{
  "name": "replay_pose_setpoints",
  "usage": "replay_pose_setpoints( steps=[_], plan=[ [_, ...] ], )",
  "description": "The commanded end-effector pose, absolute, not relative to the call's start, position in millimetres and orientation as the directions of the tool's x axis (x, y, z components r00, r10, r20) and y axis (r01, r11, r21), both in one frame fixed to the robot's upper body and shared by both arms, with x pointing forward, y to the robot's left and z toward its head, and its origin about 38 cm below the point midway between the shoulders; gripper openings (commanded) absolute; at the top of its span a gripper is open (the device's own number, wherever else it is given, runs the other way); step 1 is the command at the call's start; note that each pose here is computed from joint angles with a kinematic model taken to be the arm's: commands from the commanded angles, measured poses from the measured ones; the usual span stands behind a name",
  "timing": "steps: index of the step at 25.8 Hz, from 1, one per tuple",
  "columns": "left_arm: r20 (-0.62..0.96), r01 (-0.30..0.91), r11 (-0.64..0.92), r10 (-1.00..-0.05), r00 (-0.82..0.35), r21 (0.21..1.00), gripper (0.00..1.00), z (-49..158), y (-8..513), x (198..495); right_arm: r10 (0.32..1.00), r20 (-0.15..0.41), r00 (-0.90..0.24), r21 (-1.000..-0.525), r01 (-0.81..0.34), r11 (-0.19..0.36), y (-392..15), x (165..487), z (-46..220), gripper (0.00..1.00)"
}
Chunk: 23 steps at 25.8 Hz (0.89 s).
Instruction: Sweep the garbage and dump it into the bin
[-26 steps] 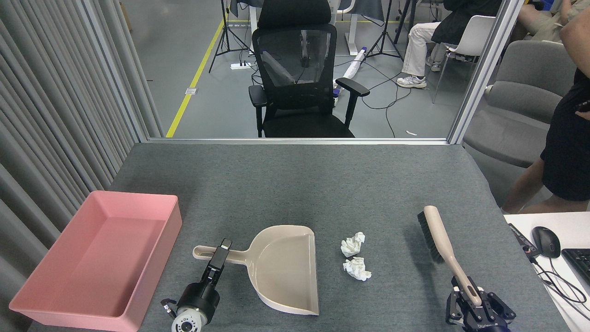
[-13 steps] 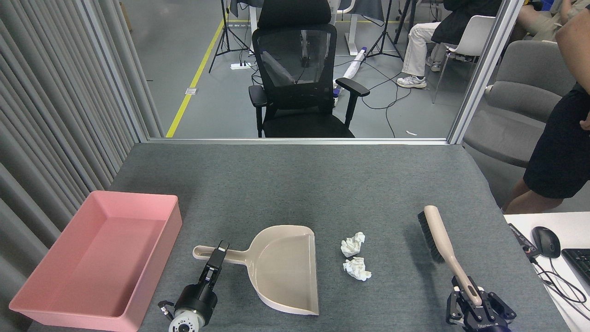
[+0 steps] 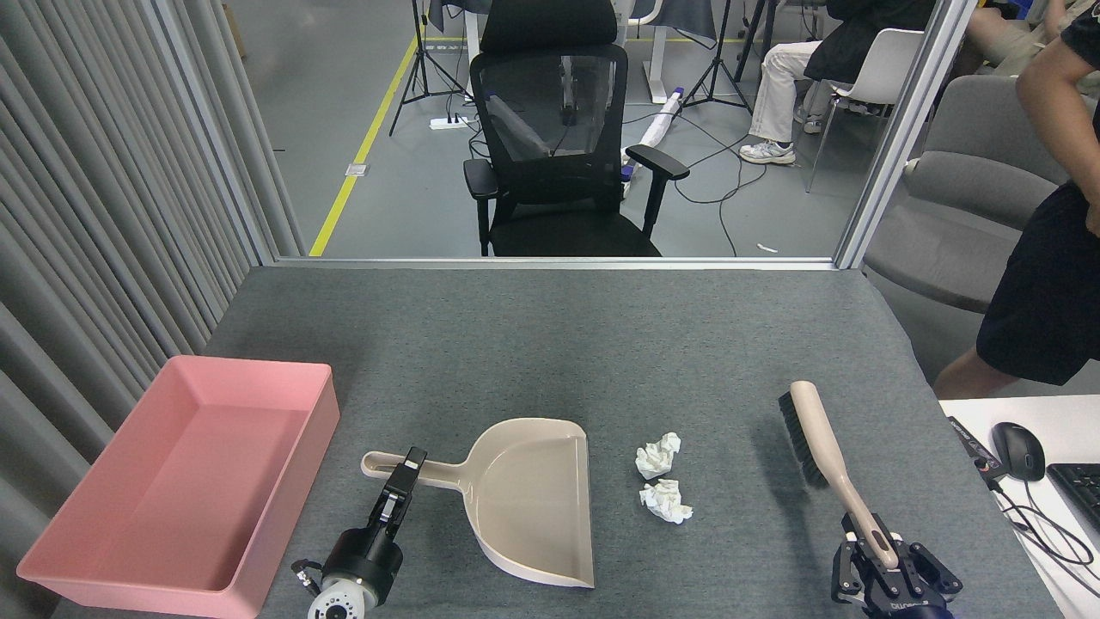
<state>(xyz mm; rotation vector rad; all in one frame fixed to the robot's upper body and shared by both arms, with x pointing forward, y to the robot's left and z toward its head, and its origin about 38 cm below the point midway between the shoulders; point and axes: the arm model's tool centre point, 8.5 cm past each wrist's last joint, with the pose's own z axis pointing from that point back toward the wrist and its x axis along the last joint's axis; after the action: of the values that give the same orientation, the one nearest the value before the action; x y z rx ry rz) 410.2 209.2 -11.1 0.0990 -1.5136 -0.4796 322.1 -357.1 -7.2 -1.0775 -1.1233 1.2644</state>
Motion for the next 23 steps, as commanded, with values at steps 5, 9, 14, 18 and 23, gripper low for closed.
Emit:
replay_pose_setpoints(
  steps=[5, 9, 14, 18, 23],
  plan=[
    [0.936, 0.286, 0.896, -0.352, -0.015, 0.341, 0.17, -14.5, 211.7, 407.3, 0.999, 0.03, -0.02, -0.989, -0.149, 0.027, -355.7, 322.1, -7.7, 0.09],
    [0.936, 0.28, 0.894, -0.348, -0.057, 0.35, 0.17, -10.7, 212.0, 406.9, 0.998, 0.041, -0.05, -0.99, -0.139, 0.033, -348.1, 322.6, -5.1, 0.09],
    [0.933, 0.286, 0.889, -0.353, -0.068, 0.358, 0.16, -10.0, 210.7, 406.7, 0.991, 0.046, -0.127, -0.99, -0.139, 0.028, -321.5, 324.1, -5.3, 0.09],
    [0.933, 0.291, 0.888, -0.355, -0.062, 0.357, 0.16, -11.9, 210.1, 405.8, 0.987, 0.052, -0.153, -0.987, -0.159, 0.028, -312.2, 317.7, -12.6, 0.07],
    [0.933, 0.294, 0.887, -0.354, -0.058, 0.355, 0.16, -13.0, 209.5, 405.5, 0.982, 0.059, -0.179, -0.983, -0.179, 0.027, -301.1, 300.8, -21.1, 0.05]
  ],
)
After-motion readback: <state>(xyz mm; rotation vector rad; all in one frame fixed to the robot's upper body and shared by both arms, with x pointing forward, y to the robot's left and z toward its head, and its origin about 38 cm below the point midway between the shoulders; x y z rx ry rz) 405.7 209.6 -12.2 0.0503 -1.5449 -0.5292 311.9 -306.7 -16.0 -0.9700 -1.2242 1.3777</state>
